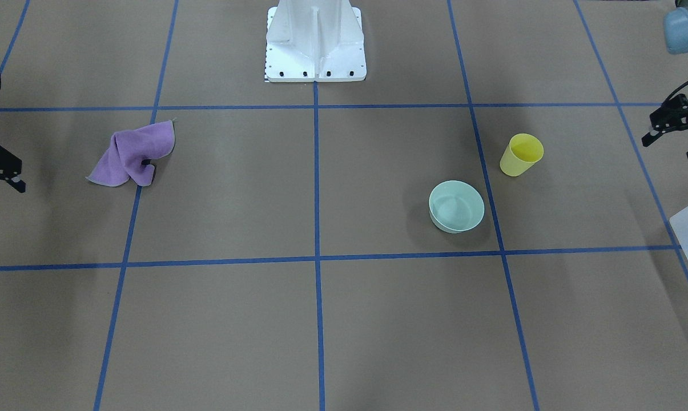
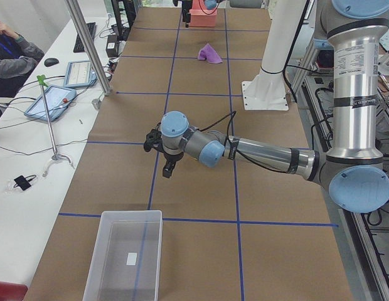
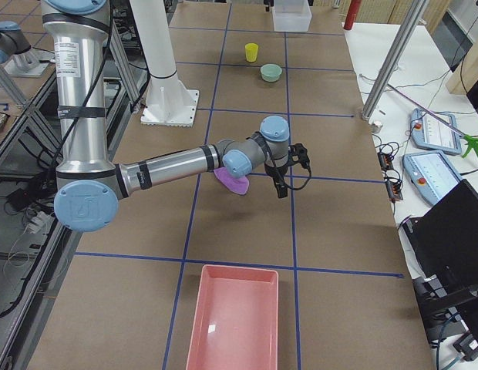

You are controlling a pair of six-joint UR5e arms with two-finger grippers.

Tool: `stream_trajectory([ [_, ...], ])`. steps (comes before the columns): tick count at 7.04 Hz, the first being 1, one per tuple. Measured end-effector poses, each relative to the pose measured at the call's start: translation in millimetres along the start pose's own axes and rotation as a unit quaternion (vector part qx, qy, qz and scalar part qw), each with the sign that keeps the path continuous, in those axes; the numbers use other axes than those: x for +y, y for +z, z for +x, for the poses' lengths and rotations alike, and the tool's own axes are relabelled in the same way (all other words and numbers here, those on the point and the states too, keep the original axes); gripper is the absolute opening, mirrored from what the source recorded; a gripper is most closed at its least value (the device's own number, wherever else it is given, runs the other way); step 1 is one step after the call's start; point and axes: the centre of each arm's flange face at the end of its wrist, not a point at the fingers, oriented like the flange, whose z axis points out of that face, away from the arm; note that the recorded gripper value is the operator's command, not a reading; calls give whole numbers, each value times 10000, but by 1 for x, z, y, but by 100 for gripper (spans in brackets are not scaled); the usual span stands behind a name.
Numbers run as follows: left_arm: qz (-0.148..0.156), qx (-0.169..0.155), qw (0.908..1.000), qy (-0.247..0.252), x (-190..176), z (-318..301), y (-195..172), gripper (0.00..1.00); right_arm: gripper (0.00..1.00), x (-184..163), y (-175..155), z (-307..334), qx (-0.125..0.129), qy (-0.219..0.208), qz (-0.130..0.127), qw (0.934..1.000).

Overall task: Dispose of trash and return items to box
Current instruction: 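Reach the left gripper to the yellow cup while the right arm moves in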

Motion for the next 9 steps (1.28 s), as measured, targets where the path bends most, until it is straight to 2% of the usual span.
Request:
stream_trajectory([
  [2,-199,28,9996,-172,3,54,49,99,100,-2,11,-40,97,124,63,9999],
  [4,-445,20,9990,-31,12,89,88,97,100,-1,16,-48,112,123,57,9998],
  [5,-567,22,9984,54,18,99,102,59,100,-1,17,-50,110,112,54,9999],
  [6,-667,38,9977,123,22,107,112,13,100,-1,17,-51,107,103,50,9999],
  [7,-730,66,9971,188,23,114,119,0,100,-1,18,-51,108,103,46,9999],
  [9,-743,128,9968,276,19,126,123,0,100,-1,19,-51,109,103,41,9999],
])
